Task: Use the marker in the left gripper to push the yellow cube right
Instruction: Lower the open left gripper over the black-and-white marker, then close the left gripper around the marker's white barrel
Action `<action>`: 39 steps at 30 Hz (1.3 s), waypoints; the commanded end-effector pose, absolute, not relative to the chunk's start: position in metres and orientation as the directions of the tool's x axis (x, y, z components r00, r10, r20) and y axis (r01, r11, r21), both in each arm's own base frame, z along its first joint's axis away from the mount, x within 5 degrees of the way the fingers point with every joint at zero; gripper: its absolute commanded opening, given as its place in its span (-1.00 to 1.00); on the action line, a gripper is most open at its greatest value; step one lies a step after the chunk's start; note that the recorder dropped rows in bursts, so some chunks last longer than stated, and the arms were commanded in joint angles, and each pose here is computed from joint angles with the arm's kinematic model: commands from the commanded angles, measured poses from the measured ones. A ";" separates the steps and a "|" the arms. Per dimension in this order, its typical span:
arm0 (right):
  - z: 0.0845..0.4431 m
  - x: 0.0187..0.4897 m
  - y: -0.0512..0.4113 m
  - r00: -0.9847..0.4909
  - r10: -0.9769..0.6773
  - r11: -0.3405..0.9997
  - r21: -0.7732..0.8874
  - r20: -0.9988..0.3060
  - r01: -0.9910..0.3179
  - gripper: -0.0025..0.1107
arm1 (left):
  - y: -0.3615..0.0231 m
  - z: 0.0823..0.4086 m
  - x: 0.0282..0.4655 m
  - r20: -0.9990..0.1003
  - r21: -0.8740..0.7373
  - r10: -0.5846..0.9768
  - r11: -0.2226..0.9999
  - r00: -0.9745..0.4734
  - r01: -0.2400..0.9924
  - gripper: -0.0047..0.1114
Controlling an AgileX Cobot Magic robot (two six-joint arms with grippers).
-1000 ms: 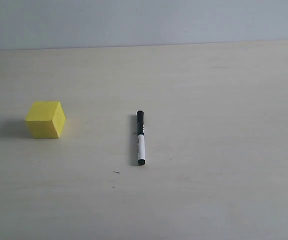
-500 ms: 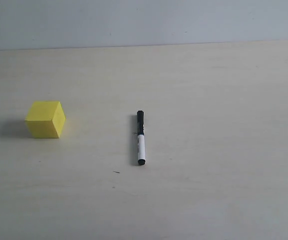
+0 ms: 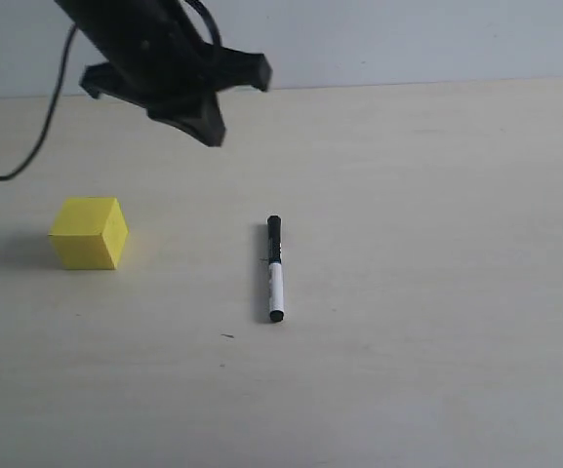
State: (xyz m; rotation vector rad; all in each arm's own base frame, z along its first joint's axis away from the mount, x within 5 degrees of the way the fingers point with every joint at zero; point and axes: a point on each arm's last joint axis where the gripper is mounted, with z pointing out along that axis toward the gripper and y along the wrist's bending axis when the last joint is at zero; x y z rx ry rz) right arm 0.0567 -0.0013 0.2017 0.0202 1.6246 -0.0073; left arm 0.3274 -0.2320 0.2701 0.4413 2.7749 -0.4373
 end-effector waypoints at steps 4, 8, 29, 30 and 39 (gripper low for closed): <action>0.201 0.056 -0.001 -0.046 0.006 1.000 0.006 -0.999 0.016 -0.96 | -0.281 0.218 0.317 -0.262 -0.249 0.298 0.898 -0.918 0.363 -0.15; 0.201 0.056 -0.001 -0.046 0.006 1.000 0.006 -0.999 0.016 -0.96 | -0.292 0.187 0.317 -0.198 -0.244 0.272 0.917 -0.942 0.316 -0.04; 0.201 0.056 -0.001 -0.046 0.006 1.000 0.006 -0.999 0.016 -0.96 | -0.303 0.127 0.311 -0.021 -0.196 0.172 0.965 -0.985 0.173 -0.04; 0.201 0.056 -0.001 -0.046 0.006 1.000 0.006 -0.999 0.016 -0.96 | -0.304 0.127 0.310 -0.021 -0.196 0.176 0.965 -0.984 0.177 -0.04; 0.201 0.056 -0.001 -0.046 0.006 1.000 0.006 -0.999 0.016 -0.96 | -0.310 0.129 0.305 -0.019 -0.193 0.171 0.966 -0.985 0.172 -0.04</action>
